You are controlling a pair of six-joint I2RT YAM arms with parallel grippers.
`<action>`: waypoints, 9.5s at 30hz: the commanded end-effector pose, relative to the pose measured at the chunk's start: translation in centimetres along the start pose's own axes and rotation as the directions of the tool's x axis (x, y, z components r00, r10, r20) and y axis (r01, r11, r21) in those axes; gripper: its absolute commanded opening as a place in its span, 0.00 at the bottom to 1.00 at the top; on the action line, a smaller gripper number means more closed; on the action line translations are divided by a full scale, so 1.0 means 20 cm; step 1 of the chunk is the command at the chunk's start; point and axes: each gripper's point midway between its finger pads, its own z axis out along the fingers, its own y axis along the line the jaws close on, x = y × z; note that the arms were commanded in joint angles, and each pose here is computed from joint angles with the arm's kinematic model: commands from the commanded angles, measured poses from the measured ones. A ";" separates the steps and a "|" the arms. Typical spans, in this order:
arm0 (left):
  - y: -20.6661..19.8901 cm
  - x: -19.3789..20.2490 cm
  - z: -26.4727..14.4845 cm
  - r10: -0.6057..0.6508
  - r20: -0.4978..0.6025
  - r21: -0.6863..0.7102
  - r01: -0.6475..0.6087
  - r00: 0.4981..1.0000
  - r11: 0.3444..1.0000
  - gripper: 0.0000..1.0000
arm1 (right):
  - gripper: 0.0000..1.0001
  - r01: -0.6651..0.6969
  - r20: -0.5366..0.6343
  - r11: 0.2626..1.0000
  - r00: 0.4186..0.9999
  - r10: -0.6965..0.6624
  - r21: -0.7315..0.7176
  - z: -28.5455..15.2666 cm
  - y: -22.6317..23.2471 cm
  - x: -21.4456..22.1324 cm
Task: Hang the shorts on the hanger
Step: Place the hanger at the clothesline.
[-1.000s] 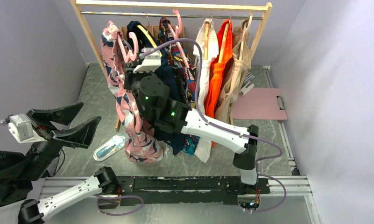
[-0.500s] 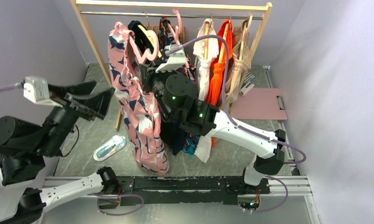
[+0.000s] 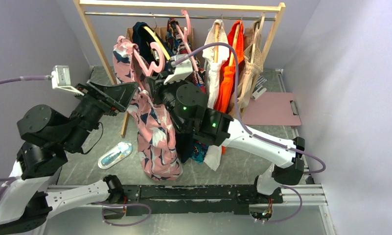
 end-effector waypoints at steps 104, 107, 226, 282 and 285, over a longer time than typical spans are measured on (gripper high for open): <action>0.05 0.05 0.19 -0.493 0.060 0.027 0.493 0.868 0.870 0.07 | 0.46 0.051 -0.190 0.862 0.967 -0.168 -0.504 -0.51 0.12 0.12; 0.05 0.05 0.19 -0.495 0.063 0.026 0.495 0.866 0.869 0.07 | 0.36 0.060 -0.215 0.880 0.960 -0.180 -0.471 -0.48 0.09 0.15; 0.48 0.22 0.08 0.775 0.043 -0.020 -0.775 0.631 0.632 1.00 | 0.00 -0.242 0.059 0.954 0.970 0.235 0.175 0.43 -0.07 -0.04; 0.72 0.09 0.09 0.856 -0.018 -0.311 -0.817 0.516 0.486 0.07 | 0.40 -0.294 -0.030 0.953 0.956 0.292 -0.078 0.22 0.17 -0.03; 0.72 0.07 0.08 0.847 -0.016 -0.331 -0.802 0.531 0.497 0.07 | 0.48 -0.300 -0.050 0.949 0.954 0.296 -0.100 0.18 0.18 -0.04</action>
